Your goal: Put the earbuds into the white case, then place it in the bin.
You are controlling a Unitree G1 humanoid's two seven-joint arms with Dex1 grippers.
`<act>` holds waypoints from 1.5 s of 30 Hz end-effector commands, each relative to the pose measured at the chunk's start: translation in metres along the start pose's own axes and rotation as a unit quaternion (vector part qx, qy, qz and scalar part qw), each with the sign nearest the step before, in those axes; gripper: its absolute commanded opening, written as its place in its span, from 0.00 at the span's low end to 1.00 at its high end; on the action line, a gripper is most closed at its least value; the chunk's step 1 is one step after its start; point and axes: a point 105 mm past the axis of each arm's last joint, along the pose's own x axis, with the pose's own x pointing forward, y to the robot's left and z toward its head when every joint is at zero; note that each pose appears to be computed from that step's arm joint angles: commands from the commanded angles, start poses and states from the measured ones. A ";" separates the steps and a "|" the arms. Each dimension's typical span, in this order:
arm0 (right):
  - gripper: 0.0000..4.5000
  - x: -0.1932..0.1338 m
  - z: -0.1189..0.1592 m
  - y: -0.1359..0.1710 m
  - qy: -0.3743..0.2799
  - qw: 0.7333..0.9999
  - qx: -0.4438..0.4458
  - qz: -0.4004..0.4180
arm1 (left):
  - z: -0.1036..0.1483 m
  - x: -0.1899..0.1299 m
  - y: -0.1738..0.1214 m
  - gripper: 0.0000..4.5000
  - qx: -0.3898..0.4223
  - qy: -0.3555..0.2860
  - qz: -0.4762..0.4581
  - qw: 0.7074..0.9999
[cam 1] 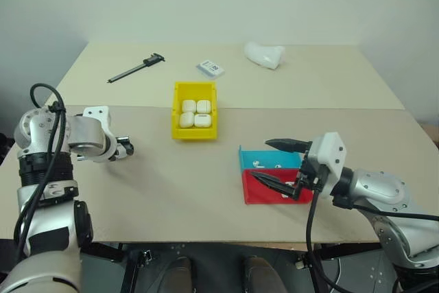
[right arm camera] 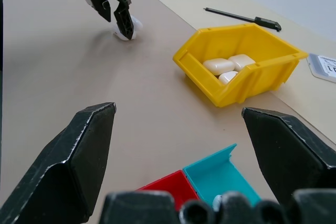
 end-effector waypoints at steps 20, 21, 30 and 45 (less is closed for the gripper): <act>0.99 -0.005 0.017 0.004 -0.018 1.000 -0.021 -0.001 | 0.019 0.002 -0.006 1.00 0.002 -0.006 0.000 1.000; 0.99 -0.004 0.017 0.004 -0.018 1.000 -0.021 0.000 | 0.019 0.003 -0.006 1.00 0.002 -0.005 0.001 1.000; 1.00 -0.005 0.016 0.006 -0.016 1.000 -0.024 -0.003 | 0.014 0.008 -0.005 0.81 0.017 -0.004 0.010 1.000; 1.00 -0.008 0.013 0.005 -0.012 1.000 -0.021 -0.006 | 0.059 -0.055 0.004 0.62 0.048 -0.340 -0.054 0.938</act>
